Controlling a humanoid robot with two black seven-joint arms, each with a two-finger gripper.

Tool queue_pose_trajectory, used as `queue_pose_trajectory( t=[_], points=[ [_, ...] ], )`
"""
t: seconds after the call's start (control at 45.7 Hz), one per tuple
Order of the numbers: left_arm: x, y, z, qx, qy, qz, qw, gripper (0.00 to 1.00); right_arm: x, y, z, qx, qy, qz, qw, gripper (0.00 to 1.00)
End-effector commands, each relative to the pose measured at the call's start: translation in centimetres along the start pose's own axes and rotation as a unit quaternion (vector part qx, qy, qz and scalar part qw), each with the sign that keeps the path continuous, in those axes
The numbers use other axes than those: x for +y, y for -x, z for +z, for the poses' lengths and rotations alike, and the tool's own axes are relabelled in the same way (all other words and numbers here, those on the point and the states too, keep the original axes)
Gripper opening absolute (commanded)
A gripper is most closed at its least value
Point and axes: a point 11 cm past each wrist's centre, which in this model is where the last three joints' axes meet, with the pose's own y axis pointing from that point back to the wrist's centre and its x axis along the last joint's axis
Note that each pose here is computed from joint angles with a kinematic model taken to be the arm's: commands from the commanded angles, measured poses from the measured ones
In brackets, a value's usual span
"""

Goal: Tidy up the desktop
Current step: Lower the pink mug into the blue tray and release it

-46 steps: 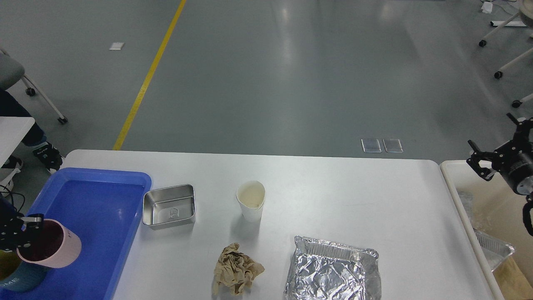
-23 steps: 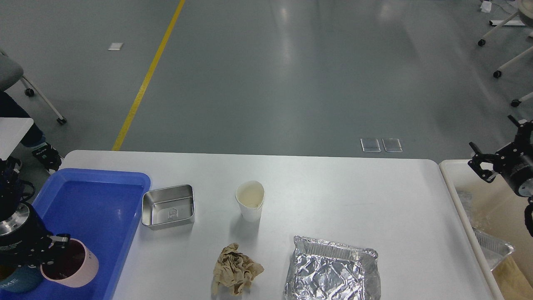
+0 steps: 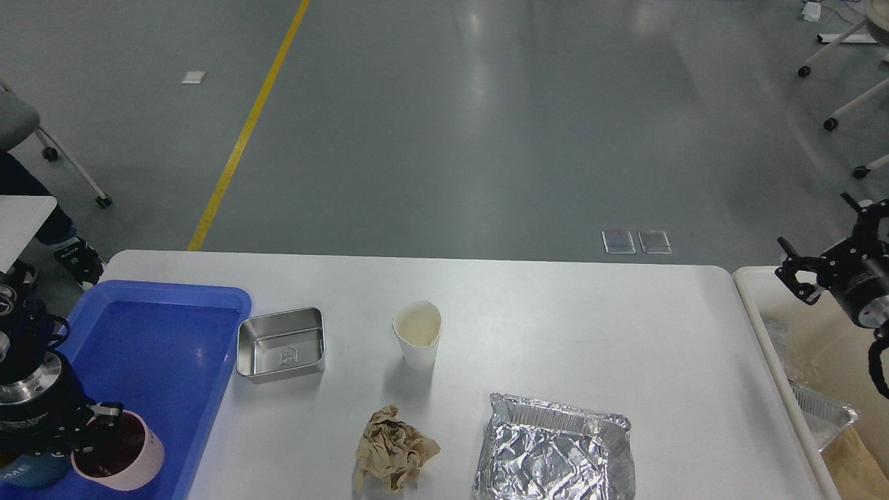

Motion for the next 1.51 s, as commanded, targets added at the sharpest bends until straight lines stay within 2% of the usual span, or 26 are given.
queue_pose_trajectory(
  t=[0.0,0.503,1.313,1.488],
  points=[
    [-0.5,-0.2,0.9,-0.007,0.000,-0.001,1.000,0.00,0.0,0.1,0.0,0.000,0.000,0.000,1.000,1.00],
    [-1.9,-0.6,3.1,-0.032,-0.011,-0.002,0.999,0.00,0.0,0.0,0.0,0.000,0.000,0.000,1.000,1.00],
    [-0.9,-1.1,1.5,-0.016,-0.019,0.010,1.000,0.00,-0.1,0.3,0.0,-0.001,0.000,-0.002,1.000,1.00],
    [-1.0,-1.1,1.2,-0.016,-0.023,0.010,1.000,0.14,-0.1,0.3,0.0,-0.001,0.000,-0.002,1.000,1.00]
  ],
)
